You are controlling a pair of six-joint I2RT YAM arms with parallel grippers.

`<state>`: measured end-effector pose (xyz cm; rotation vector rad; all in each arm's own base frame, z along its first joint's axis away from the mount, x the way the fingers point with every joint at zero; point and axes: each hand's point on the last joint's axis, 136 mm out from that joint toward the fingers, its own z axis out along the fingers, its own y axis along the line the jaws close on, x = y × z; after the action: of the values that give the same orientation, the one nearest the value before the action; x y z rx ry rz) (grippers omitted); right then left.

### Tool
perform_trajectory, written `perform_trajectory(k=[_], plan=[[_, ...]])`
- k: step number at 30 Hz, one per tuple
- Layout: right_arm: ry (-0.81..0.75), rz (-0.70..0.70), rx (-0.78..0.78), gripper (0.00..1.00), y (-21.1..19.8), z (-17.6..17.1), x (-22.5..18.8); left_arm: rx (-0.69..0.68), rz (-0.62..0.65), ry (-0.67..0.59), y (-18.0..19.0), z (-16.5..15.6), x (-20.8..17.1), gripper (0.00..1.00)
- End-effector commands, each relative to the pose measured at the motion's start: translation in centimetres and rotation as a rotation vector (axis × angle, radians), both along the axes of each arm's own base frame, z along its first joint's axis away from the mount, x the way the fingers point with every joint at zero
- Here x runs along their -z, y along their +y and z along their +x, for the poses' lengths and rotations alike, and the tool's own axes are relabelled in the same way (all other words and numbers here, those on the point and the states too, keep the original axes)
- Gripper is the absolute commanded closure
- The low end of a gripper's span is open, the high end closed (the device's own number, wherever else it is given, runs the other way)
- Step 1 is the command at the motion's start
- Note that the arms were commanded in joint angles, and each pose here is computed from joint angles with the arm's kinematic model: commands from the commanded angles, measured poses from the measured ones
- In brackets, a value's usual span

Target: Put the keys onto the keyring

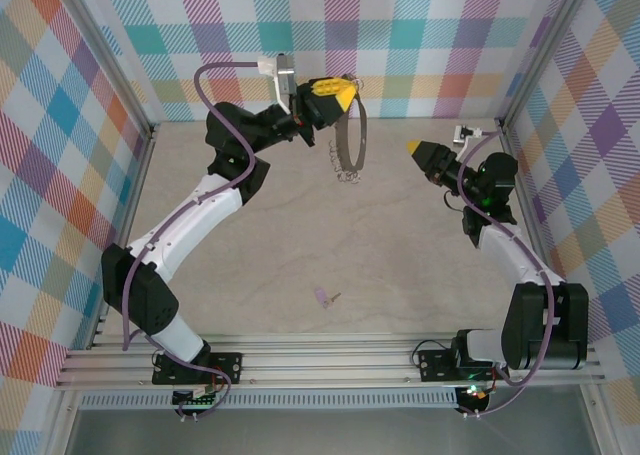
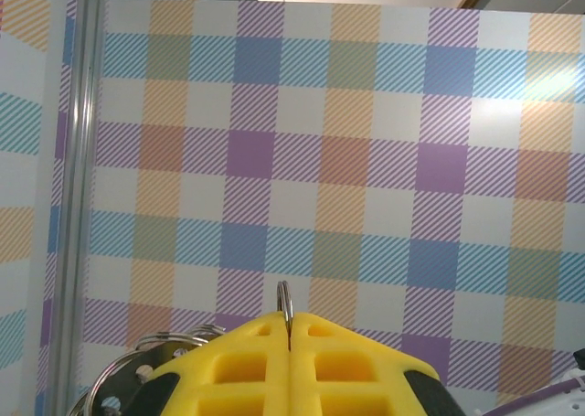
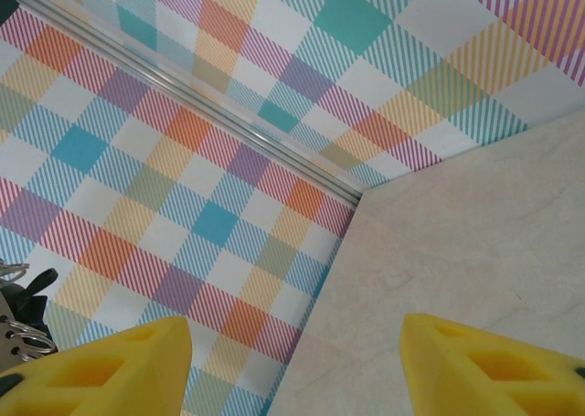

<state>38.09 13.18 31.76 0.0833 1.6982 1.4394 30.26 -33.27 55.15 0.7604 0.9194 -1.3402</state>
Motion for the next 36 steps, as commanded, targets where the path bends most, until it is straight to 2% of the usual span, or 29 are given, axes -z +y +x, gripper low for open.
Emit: perform_trajectory(k=[1,16,21,28,36], plan=[[-0.03,0.0,-0.014,0.38,0.1,-0.2,-0.2,0.029,-0.059,-0.045,0.2,-1.4,-2.0,1.0],[-0.067,-0.009,-0.041,0.39,0.5,-1.1,-1.5,0.23,0.123,0.189,-1.9,-2.1,-0.4,1.0],[-0.141,-0.031,-0.076,0.4,0.9,-2.2,-4.4,0.287,0.218,0.216,-2.3,-3.0,1.4,1.0],[-0.287,-0.05,-0.111,0.42,1.2,-4.6,-9.5,0.306,0.293,0.183,-2.2,-4.1,3.2,1.0],[-0.428,-0.025,-0.162,0.46,1.7,-7.3,-13.9,0.3,0.32,0.193,-2.5,-3.6,4.5,1.0]])
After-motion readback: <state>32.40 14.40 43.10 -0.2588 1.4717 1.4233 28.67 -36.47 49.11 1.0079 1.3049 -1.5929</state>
